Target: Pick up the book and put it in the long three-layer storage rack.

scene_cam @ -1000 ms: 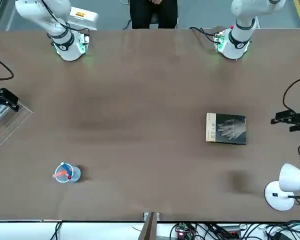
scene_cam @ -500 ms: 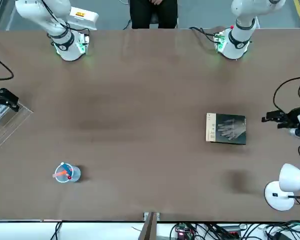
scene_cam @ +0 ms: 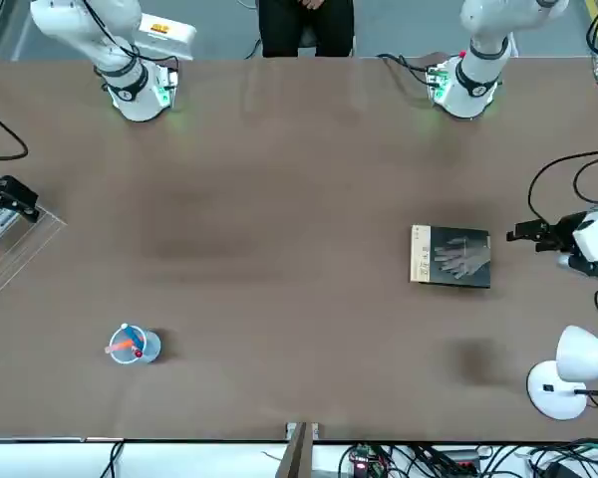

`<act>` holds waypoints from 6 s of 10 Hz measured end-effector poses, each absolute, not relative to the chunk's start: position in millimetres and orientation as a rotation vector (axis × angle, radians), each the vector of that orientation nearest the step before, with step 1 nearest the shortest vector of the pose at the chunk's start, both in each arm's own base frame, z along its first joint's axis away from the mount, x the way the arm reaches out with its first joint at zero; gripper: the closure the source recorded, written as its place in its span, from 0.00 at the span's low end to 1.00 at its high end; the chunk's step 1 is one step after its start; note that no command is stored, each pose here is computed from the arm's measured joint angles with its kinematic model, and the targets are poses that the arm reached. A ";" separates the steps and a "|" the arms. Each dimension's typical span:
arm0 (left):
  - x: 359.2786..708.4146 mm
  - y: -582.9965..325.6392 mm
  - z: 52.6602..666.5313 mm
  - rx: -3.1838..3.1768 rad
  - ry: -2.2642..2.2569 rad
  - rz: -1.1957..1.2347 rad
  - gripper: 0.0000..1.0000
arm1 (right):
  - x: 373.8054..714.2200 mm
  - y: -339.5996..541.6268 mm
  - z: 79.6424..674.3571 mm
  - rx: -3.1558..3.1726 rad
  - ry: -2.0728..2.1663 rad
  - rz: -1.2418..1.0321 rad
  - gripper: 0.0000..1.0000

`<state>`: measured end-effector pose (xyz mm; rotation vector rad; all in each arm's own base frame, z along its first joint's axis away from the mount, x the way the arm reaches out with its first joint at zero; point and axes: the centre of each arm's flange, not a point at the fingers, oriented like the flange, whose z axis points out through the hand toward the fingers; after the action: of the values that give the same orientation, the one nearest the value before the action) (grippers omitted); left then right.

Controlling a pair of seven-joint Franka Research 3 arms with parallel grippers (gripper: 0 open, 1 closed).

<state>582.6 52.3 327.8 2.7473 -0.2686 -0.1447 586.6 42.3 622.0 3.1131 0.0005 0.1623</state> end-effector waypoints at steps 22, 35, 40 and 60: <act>613.5 128.3 197.4 2.235 -0.442 0.023 0.00 | 586.6 42.1 621.6 3.113 0.000 0.160 0.00; 613.9 121.1 161.1 2.159 -0.360 0.017 0.01 | 586.5 42.0 621.5 3.113 0.000 0.158 0.00; 613.7 120.5 145.6 2.148 -0.347 0.004 0.12 | 586.4 42.0 621.4 3.113 0.000 0.158 0.00; 612.4 103.7 121.7 2.085 -0.281 0.005 0.24 | 585.7 41.9 614.5 3.113 0.000 0.130 0.00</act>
<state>612.4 103.7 121.7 2.0849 -0.2807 0.0052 585.7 41.9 614.5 3.1130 -0.0001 0.1299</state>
